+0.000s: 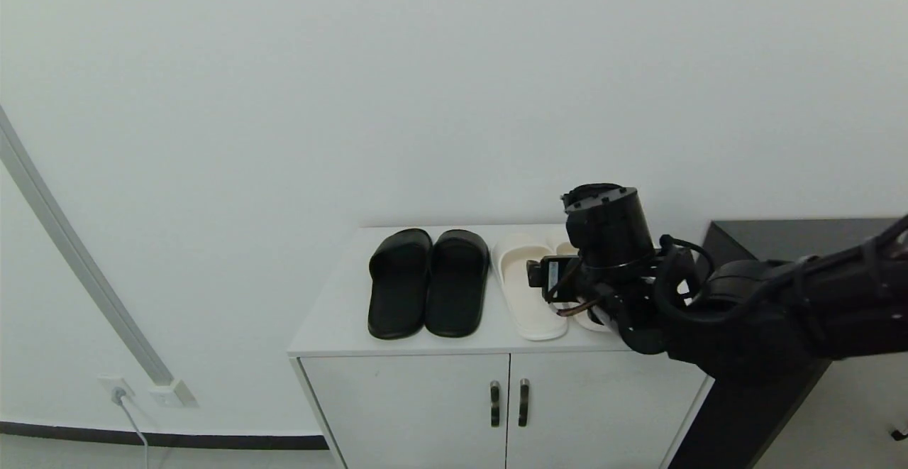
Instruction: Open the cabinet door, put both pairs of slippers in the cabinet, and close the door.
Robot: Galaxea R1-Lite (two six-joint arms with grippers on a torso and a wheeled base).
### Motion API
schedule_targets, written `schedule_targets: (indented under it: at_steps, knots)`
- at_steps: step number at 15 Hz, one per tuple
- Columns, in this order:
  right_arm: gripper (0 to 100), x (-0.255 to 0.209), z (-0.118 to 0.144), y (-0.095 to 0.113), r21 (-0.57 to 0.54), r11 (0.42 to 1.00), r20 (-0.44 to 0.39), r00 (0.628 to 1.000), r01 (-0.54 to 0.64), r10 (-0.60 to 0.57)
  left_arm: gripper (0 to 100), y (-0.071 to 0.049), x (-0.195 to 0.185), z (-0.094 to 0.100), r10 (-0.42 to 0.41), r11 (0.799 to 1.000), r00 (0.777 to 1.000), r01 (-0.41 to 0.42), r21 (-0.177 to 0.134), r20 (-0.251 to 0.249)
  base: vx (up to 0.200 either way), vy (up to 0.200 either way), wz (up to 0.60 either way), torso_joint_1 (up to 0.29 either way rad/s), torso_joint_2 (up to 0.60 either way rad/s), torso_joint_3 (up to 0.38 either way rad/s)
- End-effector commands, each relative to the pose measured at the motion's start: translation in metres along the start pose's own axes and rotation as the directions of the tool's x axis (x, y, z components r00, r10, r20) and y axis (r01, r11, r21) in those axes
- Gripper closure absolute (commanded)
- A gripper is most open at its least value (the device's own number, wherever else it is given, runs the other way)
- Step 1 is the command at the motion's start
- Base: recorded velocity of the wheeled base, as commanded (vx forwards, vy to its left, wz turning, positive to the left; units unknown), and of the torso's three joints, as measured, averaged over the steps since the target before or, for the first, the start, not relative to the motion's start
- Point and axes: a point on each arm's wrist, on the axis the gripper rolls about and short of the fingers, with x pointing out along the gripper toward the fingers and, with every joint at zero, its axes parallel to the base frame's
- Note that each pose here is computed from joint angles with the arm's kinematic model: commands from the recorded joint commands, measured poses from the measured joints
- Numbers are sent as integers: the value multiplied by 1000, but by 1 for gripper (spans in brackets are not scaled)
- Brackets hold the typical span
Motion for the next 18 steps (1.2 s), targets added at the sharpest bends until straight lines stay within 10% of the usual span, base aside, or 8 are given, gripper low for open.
schedule_targets:
  at_steps: [1,12,13,18]
  knots:
    - [0,38,-23,5,-27,999,-32,999,42,-43,0,0,0,0,0,1000,1000,0,-1,-1,0,0,0,0,0,0]
    - [0,107,-19,-3,-50,997,32,998,-59,61,0,0,0,0,0,1000,1000,0,-3,-1,0,0,0,0,0,0]
    - [100,106,-18,-5,-48,997,34,998,-60,62,0,0,0,0,0,1000,1000,0,-3,-1,0,0,0,0,0,0]
    - [100,99,-8,-6,-42,997,53,996,-64,67,0,0,0,0,0,1000,1000,0,-3,-1,0,0,0,0,0,0]
